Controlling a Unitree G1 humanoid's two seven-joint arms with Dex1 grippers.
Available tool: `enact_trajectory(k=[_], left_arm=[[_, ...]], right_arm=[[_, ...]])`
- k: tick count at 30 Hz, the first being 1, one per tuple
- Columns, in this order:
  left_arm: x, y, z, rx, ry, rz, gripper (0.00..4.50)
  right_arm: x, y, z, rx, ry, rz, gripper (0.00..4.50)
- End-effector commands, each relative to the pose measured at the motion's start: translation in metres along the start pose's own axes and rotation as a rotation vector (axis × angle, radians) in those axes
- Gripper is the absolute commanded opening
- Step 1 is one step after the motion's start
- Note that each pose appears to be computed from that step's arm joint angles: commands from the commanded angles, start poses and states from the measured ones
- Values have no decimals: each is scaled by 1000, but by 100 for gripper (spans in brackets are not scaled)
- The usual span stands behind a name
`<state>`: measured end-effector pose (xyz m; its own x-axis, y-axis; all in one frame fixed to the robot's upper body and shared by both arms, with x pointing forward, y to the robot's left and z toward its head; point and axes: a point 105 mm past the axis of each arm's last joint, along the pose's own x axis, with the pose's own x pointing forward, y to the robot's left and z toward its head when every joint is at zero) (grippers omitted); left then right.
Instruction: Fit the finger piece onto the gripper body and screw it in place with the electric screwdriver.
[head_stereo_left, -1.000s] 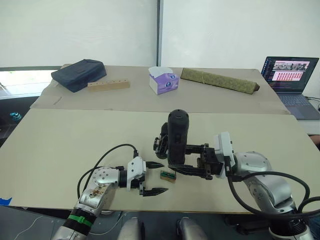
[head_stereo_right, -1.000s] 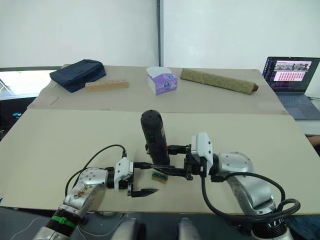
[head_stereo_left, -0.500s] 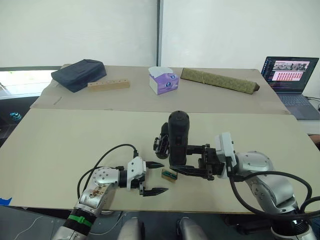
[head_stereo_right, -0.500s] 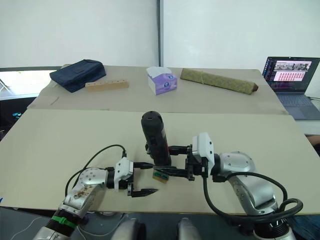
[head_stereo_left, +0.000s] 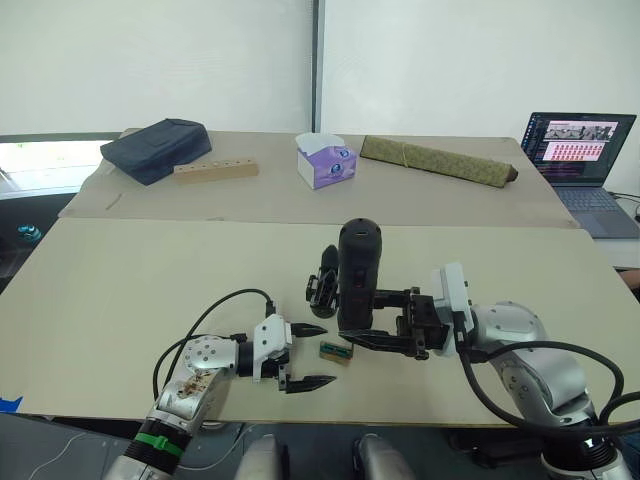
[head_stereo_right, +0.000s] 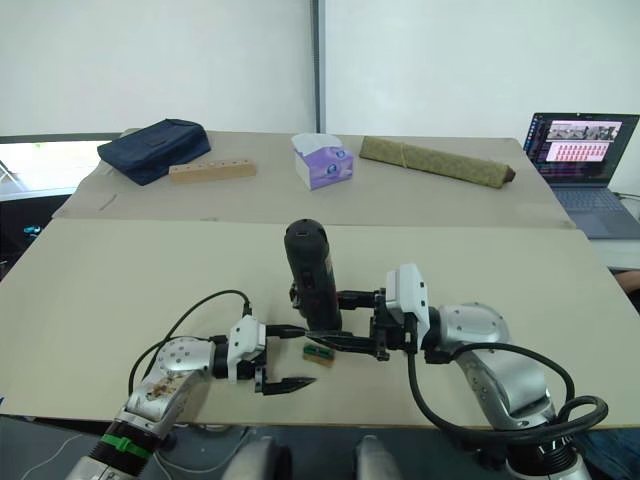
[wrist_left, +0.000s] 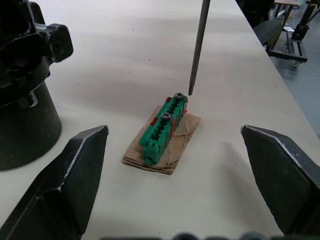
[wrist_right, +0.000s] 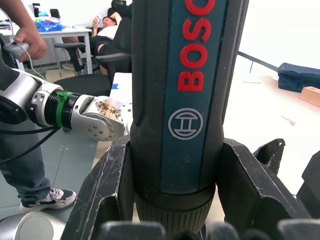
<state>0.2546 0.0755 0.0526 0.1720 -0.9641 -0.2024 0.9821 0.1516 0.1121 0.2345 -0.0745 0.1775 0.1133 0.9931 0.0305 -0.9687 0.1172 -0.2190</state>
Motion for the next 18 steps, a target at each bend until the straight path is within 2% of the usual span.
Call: enact_trajectory(k=[1, 18], left_arm=[[4, -11, -24, -84, 60, -31, 450], [5, -10, -23, -82, 54, -24, 450]], right_arm=[[0, 0, 17, -61, -47, 18, 190], [0, -7, 31, -82, -90, -7, 190]])
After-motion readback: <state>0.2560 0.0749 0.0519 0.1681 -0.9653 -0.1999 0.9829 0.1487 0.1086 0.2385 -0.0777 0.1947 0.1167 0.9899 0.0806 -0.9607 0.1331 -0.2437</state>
